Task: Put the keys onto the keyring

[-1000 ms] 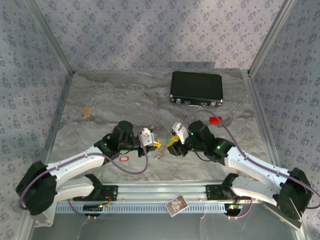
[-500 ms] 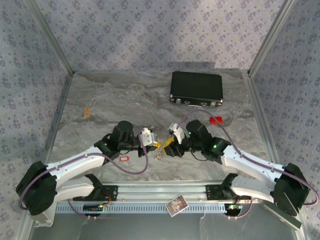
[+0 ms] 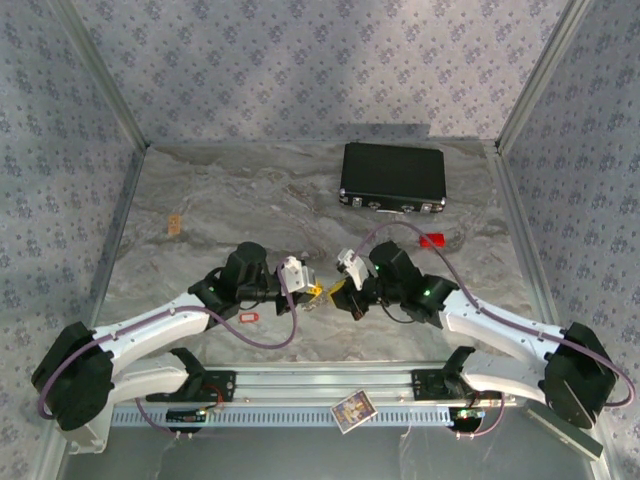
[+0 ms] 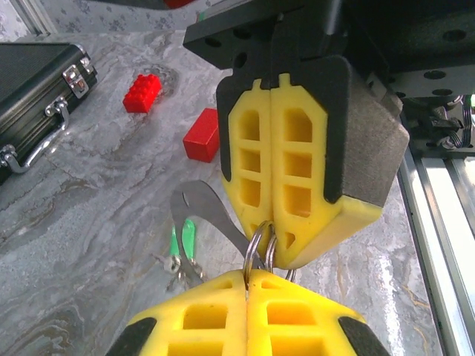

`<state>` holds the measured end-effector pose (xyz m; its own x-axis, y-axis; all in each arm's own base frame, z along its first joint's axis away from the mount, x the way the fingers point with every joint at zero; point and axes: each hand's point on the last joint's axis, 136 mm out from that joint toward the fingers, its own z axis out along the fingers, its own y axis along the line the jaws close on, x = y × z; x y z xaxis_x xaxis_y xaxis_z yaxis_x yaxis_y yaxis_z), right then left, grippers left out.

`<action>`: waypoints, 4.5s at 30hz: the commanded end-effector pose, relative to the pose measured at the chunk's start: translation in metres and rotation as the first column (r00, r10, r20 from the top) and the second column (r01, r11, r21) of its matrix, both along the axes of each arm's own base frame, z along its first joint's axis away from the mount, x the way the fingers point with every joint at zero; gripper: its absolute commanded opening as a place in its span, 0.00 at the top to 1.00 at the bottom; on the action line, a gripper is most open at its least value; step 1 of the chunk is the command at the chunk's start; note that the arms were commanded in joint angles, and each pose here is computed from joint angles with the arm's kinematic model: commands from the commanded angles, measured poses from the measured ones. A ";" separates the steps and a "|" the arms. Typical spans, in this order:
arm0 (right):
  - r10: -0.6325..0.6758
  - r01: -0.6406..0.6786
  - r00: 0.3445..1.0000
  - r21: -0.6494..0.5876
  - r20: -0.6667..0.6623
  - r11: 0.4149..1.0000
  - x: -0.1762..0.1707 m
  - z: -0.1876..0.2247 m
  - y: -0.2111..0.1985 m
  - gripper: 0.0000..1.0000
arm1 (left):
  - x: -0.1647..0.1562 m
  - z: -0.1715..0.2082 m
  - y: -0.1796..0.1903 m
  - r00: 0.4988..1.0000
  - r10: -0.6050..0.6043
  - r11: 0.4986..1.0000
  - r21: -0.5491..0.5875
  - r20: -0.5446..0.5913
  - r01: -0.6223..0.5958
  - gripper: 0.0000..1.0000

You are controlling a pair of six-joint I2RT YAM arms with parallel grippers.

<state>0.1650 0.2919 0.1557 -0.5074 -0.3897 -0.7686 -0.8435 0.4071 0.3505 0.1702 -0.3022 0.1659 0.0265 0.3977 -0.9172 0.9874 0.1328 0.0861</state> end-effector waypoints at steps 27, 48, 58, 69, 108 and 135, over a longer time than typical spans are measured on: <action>0.260 -0.200 0.942 -0.269 0.211 0.942 -0.015 0.002 -0.013 1.00 | 0.015 0.024 -0.002 0.990 0.138 0.989 0.054 0.038 -0.139 0.77; 0.435 -0.275 0.752 -0.364 0.495 0.890 -0.014 0.016 -0.003 1.00 | -0.019 0.006 -0.006 0.996 -0.074 0.997 0.040 0.053 0.072 0.68; 0.435 -0.282 0.750 -0.355 0.498 0.891 -0.012 0.020 0.004 1.00 | -0.022 0.005 -0.011 0.992 -0.112 0.993 0.034 0.051 0.110 0.72; 0.424 -0.289 0.760 -0.328 0.492 0.899 -0.012 0.024 0.012 1.00 | -0.022 0.013 -0.013 0.993 -0.106 0.994 -0.016 0.060 0.107 0.78; -0.066 0.060 0.997 0.205 0.026 0.977 0.017 0.039 -0.014 0.59 | -0.032 0.020 0.006 0.972 -0.113 0.983 -0.120 0.206 0.140 1.00; -0.074 0.349 0.770 0.322 -0.634 0.880 0.018 0.022 0.013 0.55 | -0.031 0.020 0.007 0.965 -0.107 0.984 -0.116 0.239 0.138 1.00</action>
